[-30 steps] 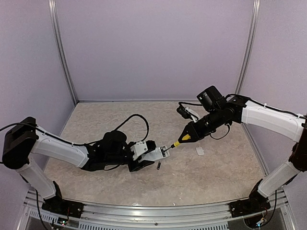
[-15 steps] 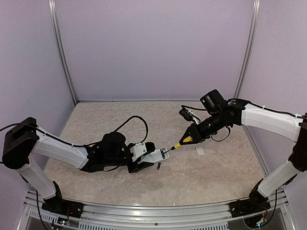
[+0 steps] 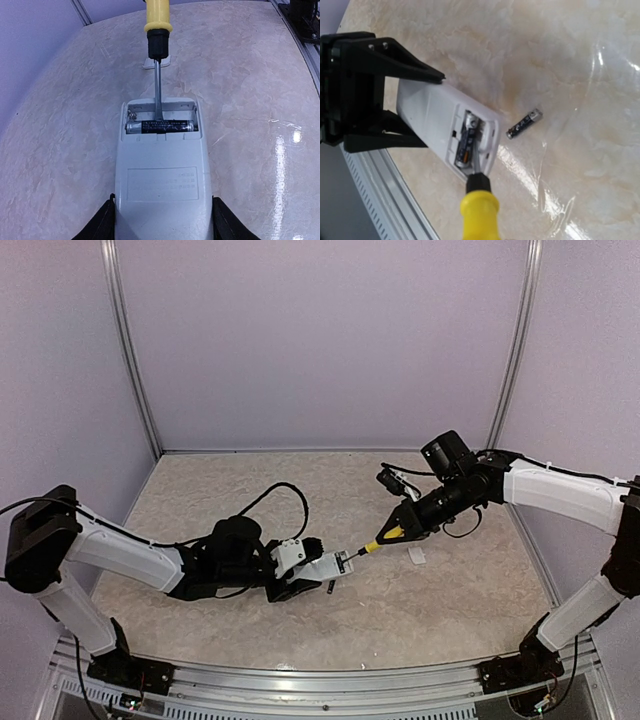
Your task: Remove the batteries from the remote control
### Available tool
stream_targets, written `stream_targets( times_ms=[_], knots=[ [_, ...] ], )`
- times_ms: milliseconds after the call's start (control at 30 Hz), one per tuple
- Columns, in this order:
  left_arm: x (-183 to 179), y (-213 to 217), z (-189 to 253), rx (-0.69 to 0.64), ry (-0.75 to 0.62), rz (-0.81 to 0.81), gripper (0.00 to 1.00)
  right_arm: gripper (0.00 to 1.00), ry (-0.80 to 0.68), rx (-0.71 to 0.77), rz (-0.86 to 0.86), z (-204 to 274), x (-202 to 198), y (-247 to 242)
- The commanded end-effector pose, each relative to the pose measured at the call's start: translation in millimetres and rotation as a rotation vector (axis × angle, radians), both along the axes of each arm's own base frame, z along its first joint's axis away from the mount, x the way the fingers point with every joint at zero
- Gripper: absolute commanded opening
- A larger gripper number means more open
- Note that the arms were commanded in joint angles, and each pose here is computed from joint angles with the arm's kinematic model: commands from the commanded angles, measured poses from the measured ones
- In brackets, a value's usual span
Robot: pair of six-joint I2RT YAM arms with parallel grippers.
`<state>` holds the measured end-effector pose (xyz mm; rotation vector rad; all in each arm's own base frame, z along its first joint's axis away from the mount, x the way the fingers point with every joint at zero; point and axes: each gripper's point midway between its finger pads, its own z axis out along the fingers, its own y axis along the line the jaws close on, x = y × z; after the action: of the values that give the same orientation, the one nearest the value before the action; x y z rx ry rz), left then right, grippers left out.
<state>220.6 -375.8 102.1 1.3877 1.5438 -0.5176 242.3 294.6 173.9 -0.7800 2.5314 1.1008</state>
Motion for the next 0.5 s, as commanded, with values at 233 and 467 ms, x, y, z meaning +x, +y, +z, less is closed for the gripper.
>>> stream_targets(
  times_ms=[233,467],
  knots=[
    [7.2,-12.0,31.7,-0.089,-0.043,-0.007,0.0,0.0,0.061,-0.159,-0.1,-40.2,6.9,-30.0],
    [16.7,-16.0,22.3,0.066,-0.203,0.075,0.0,0.0,0.017,-0.206,-0.095,-54.4,18.7,-17.7]
  ],
)
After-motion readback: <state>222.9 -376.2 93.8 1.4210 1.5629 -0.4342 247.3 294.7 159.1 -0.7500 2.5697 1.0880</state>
